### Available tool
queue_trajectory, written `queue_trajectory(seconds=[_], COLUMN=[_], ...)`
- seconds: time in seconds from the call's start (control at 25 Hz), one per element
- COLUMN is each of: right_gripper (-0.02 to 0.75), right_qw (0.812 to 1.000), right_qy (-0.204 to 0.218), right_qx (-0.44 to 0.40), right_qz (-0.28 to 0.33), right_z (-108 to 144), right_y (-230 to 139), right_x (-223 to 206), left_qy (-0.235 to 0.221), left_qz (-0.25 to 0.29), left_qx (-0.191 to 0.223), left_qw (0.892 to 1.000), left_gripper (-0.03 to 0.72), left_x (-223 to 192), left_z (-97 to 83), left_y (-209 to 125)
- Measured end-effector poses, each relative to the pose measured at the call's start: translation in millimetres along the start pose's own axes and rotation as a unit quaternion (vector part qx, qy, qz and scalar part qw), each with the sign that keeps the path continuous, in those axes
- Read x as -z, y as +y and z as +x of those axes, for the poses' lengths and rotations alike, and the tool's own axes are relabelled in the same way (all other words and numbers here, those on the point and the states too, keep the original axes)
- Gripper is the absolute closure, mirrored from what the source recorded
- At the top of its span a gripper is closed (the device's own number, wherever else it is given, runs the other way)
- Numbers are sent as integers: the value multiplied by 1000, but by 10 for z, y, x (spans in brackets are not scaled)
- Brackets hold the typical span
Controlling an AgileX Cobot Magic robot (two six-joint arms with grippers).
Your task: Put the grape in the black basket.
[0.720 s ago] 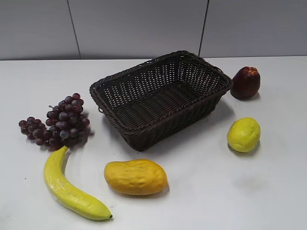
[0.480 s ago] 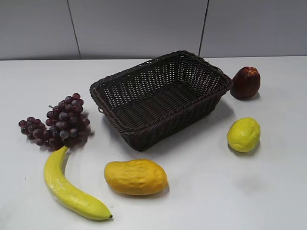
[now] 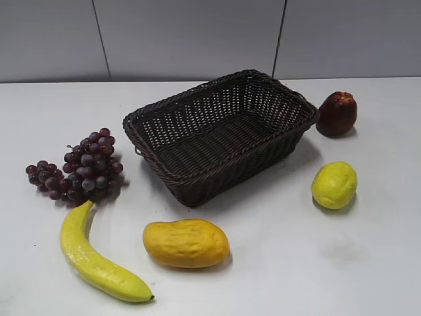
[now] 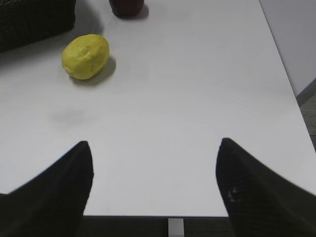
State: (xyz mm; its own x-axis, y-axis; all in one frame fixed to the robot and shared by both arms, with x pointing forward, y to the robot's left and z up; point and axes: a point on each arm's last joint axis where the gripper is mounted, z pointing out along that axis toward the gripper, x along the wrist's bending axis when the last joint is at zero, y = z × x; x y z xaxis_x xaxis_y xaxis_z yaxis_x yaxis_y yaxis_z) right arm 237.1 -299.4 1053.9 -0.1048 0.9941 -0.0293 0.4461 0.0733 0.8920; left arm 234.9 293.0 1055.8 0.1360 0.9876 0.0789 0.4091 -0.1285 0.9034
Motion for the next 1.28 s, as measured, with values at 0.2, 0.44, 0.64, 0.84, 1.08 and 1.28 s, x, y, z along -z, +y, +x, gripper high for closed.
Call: queue_trajectory(seconds=[0.2, 0.44, 0.64, 0.84, 1.08, 1.28], right_gripper=[150, 150, 150, 150, 150, 150], right_qw=[1000, 1000, 1000, 1000, 1000, 1000], right_qy=[0, 0, 0, 0, 0, 0], right_qx=[0, 0, 0, 0, 0, 0], right_qz=[0, 0, 0, 0, 0, 0], right_z=[0, 0, 0, 0, 0, 0], right_y=[0, 0, 0, 0, 0, 0], right_x=[0, 0, 0, 0, 0, 0], left_qy=[-5, -26, -56, -93, -113, -121], left_qz=[6, 63, 142, 197, 246, 302], left_qx=[8, 34, 64, 37, 13, 16], left_qw=[1000, 997, 986, 975, 962, 946], left_gripper=[200, 169, 80, 74, 81, 91], left_x=[-101, -451, -775, -1049, -1421, -1838], left_z=[21, 48, 38, -21, -70, -94], left_y=[146, 317, 353, 418, 696, 896])
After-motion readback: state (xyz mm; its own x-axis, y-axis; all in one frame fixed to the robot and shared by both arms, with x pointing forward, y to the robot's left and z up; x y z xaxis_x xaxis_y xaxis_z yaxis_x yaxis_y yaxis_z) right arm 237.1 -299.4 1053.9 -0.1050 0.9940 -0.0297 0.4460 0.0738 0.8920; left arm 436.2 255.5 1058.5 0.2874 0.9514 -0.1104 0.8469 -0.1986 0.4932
